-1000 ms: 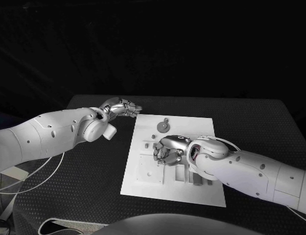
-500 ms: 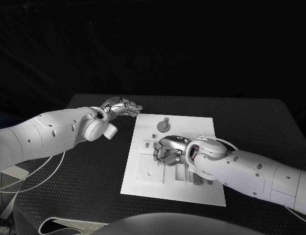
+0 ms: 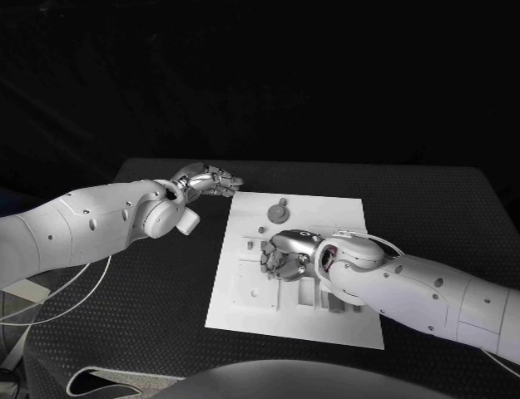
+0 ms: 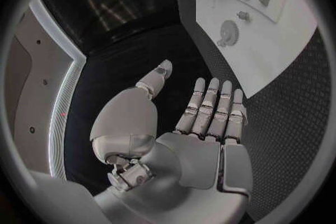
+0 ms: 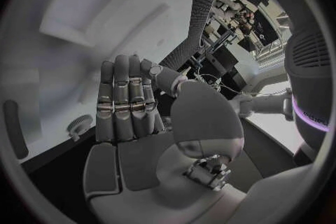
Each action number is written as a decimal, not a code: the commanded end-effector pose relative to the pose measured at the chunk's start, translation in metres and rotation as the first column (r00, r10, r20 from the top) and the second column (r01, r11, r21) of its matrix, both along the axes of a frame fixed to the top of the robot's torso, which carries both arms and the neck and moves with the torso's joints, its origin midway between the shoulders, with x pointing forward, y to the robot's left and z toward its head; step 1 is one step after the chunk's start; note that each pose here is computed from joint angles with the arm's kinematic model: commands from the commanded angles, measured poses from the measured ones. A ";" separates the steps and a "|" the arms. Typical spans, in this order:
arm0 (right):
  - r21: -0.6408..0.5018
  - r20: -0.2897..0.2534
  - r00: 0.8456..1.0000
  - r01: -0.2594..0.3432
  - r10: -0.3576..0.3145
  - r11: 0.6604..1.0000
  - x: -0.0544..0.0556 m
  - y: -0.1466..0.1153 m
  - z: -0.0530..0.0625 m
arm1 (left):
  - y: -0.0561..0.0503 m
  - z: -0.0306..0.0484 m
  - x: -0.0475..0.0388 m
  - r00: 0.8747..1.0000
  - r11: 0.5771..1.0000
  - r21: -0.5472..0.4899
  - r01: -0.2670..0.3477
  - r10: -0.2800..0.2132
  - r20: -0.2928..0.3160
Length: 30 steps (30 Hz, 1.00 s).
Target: Assemble the parts on the task board
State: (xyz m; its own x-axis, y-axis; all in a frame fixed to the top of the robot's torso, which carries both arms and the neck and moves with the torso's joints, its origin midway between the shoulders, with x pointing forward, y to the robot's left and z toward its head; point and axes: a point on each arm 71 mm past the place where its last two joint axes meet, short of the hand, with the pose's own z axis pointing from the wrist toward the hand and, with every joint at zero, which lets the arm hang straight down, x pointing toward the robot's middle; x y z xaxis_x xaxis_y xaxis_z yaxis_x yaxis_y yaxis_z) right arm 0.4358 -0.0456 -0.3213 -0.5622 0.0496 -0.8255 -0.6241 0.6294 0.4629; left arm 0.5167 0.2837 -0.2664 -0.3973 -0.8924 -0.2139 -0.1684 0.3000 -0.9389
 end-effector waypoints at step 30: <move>-0.014 0.006 1.000 -0.005 0.005 1.000 0.000 -0.005 -0.002 | 0.000 0.0017 0.0003 1.000 1.000 -0.006 0.011 -0.011 0.006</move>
